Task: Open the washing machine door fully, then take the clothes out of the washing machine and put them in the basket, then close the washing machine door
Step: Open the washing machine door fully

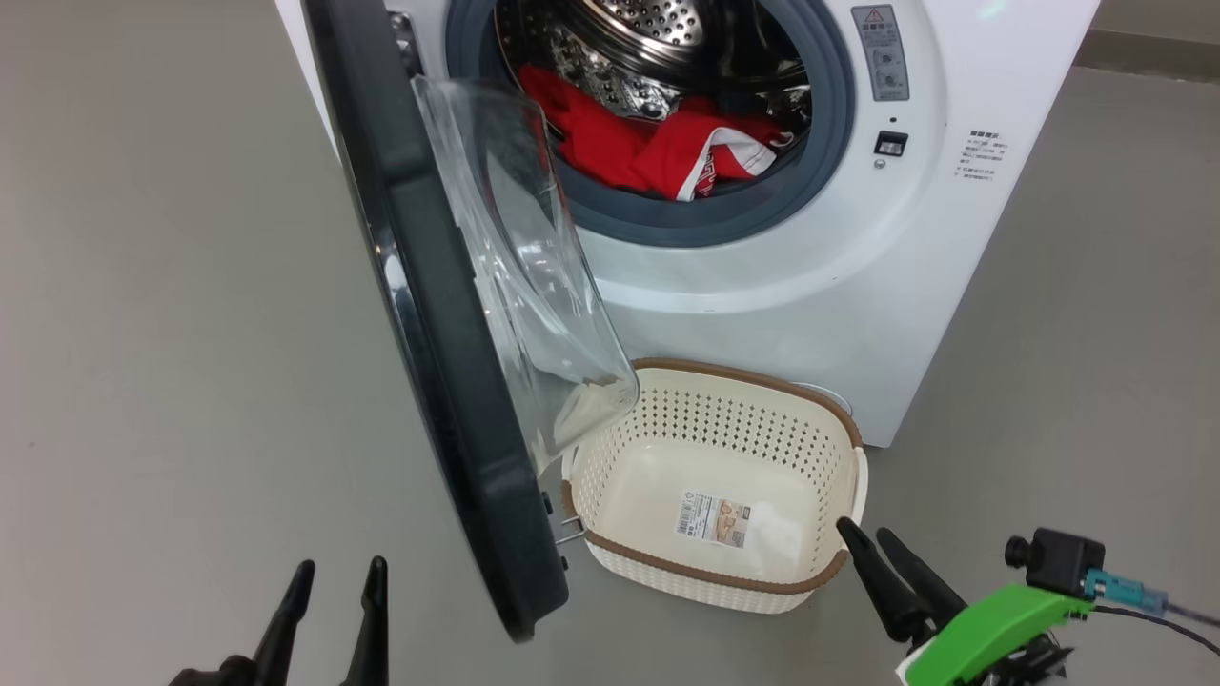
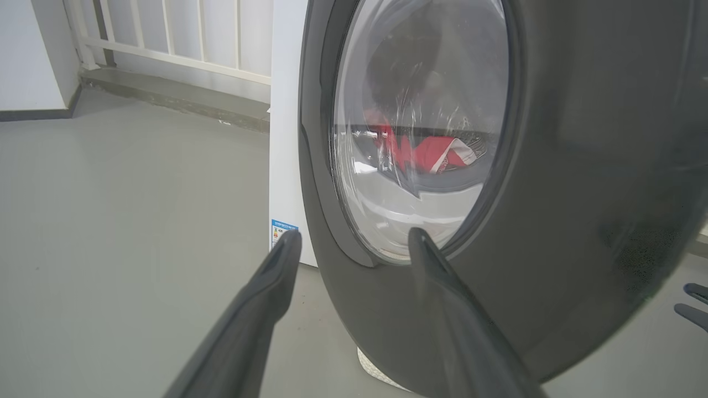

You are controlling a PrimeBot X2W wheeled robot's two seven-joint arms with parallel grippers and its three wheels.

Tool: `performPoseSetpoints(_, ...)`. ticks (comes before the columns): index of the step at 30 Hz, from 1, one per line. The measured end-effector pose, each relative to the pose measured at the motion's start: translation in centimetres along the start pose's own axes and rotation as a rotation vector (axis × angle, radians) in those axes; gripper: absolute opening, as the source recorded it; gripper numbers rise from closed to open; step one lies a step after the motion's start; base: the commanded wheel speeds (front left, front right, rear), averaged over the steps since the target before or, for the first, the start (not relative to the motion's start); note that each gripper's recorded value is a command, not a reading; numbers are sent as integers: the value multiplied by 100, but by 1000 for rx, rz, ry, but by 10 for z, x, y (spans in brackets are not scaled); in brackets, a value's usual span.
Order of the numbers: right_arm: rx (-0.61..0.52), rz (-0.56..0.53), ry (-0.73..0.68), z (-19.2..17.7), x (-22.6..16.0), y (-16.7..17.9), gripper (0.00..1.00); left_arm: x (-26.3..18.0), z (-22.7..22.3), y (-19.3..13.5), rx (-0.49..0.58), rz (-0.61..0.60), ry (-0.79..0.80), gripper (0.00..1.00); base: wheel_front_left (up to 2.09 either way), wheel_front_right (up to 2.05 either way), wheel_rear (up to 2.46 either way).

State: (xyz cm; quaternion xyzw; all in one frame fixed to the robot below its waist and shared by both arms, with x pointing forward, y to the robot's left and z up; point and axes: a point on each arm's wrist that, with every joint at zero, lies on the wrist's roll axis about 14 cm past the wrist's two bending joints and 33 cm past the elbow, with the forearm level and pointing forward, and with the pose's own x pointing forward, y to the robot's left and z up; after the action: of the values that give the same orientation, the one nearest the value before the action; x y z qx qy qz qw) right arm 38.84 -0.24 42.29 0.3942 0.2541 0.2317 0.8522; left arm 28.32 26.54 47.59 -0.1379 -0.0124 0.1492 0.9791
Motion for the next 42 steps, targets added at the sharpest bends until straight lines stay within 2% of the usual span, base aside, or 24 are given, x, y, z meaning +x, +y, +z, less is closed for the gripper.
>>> performPoseSetpoints(7,-208,-26,-16,-6,-8,-19,100,1,0,1,1,2,1,100,0,0,0)
performPoseSetpoints(9,-252,-31,-66,9,-6,-19,100,2,-1,1,2,4,2,100,0,0,0)
performPoseSetpoints(13,-342,-12,-158,35,-2,-8,100,1,-1,2,2,7,4,100,0,0,0)
performPoseSetpoints(25,-582,-30,-273,52,-18,2,100,0,1,5,3,15,-2,100,0,0,0)
performPoseSetpoints(33,-606,-88,-280,47,-28,-10,100,1,0,7,5,21,3,100,0,0,0)
performPoseSetpoints(42,-600,-98,-285,45,-29,-10,100,1,0,5,4,16,2,100,0,0,0)
